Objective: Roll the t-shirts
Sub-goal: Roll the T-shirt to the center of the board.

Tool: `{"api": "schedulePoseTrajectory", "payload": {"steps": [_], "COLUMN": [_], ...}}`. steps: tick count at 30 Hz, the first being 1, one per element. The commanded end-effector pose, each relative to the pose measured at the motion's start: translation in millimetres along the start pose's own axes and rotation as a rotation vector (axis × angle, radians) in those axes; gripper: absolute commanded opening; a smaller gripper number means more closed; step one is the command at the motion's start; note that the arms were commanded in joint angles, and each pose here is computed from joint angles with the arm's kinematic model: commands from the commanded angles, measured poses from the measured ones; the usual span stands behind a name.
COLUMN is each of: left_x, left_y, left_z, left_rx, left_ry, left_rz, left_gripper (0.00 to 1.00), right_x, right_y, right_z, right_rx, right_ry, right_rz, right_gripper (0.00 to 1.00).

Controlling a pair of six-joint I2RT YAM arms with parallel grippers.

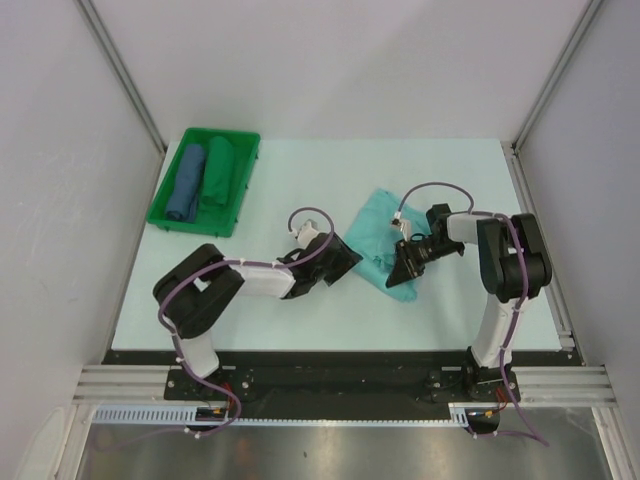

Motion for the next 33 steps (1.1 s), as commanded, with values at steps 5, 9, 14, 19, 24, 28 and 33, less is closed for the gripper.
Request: {"api": "schedulePoseTrajectory", "payload": {"steps": [5,9,14,19,24,28,33], "left_x": [12,19,27,31,26,14,-10], "left_y": [-6,-2,7,9,25,36,74], "left_z": [-9,-12,-12,-14,-12,9,24], "left_rx": [-0.008,-0.017,-0.013,-0.019,-0.003,0.007,-0.018], "left_ry": [-0.020,-0.024,-0.038,-0.031,-0.026,-0.072,-0.101], "left_rz": [-0.014,0.008,0.097,0.177,0.300,0.414,0.500], "left_gripper": [0.64,0.65,0.60,0.29,0.00,0.00,0.00], "right_x": [-1,-2,-3,-5,-10,-18,-18], "right_y": [-6,-8,-9,-12,-20,-19,-16], "right_z": [3,4,4,5,7,31,67], "right_rx": [0.104,0.114,0.116,0.127,0.103,-0.002,-0.196], "right_ry": [0.012,0.010,0.011,0.003,0.009,-0.028,-0.074], "right_rz": [0.041,0.044,0.043,0.032,-0.033,-0.157,-0.367], "right_gripper": [0.24,0.24,0.24,0.22,0.39,0.58,0.65]}}
Point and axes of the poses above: each gripper's point midway between its finger pads, its own x axis out along the fingers, its own y axis along the line the jaws close on, z = x × y, the point moved 2 cm from there along -x, back along the fingers, and after that the axes turned 4 degrees about x, right-handed, at the moved point
